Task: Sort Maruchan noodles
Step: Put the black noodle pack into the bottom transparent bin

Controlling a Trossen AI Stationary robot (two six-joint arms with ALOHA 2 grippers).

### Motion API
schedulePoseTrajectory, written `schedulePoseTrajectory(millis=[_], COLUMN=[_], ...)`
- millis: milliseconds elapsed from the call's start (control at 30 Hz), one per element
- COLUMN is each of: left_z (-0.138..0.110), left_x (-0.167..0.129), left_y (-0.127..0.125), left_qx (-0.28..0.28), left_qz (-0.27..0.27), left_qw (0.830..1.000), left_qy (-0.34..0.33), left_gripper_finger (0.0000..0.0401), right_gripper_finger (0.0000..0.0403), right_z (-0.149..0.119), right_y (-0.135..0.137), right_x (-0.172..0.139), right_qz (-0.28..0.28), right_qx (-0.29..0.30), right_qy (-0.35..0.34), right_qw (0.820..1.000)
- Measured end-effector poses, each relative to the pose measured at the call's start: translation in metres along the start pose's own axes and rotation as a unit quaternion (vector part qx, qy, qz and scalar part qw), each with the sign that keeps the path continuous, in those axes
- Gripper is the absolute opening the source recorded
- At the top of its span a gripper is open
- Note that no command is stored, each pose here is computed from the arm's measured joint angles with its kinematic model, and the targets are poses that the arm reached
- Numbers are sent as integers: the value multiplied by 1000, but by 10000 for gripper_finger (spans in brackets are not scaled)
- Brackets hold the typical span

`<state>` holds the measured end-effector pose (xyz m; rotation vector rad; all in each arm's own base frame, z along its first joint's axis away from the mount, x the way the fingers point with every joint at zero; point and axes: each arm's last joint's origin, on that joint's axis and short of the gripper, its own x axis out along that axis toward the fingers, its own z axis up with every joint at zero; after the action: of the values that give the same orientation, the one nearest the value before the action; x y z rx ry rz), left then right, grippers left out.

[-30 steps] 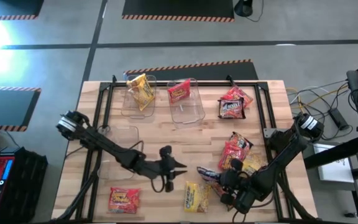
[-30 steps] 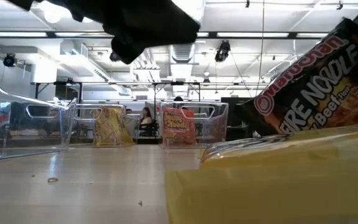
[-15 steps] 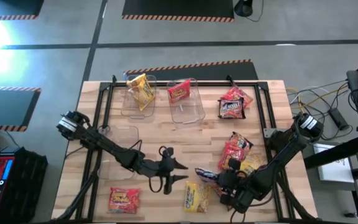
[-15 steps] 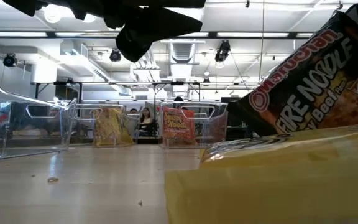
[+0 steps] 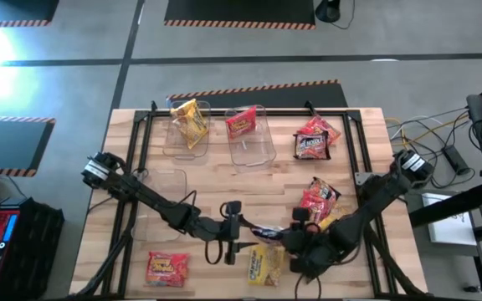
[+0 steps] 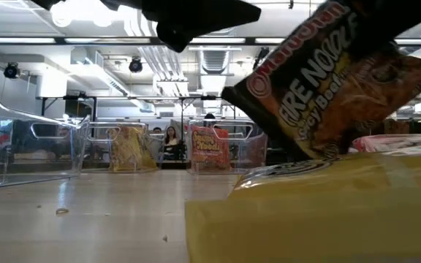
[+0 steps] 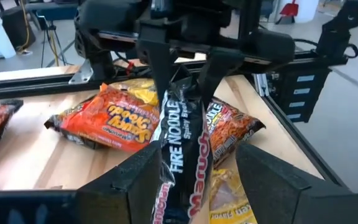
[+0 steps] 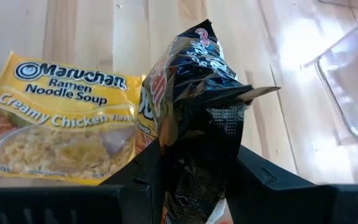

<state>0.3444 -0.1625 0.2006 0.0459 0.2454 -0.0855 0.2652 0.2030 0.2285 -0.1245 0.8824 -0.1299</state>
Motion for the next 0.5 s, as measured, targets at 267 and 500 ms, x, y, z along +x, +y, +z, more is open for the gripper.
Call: schedulePoseTrajectory(millis=[267, 500], left_z=[0, 0], left_x=[1, 1], left_y=[0, 3], left_qx=[17, 17], left_qz=[2, 31], left_qw=[1000, 999], left_qy=[6, 5], left_gripper_finger=[192, 192], right_gripper_finger=[114, 114], right_z=[18, 35], right_y=[-11, -16], right_x=[2, -3], right_qz=[11, 13], right_qx=[-47, -82], right_qy=[-1, -20], right_qw=[999, 996])
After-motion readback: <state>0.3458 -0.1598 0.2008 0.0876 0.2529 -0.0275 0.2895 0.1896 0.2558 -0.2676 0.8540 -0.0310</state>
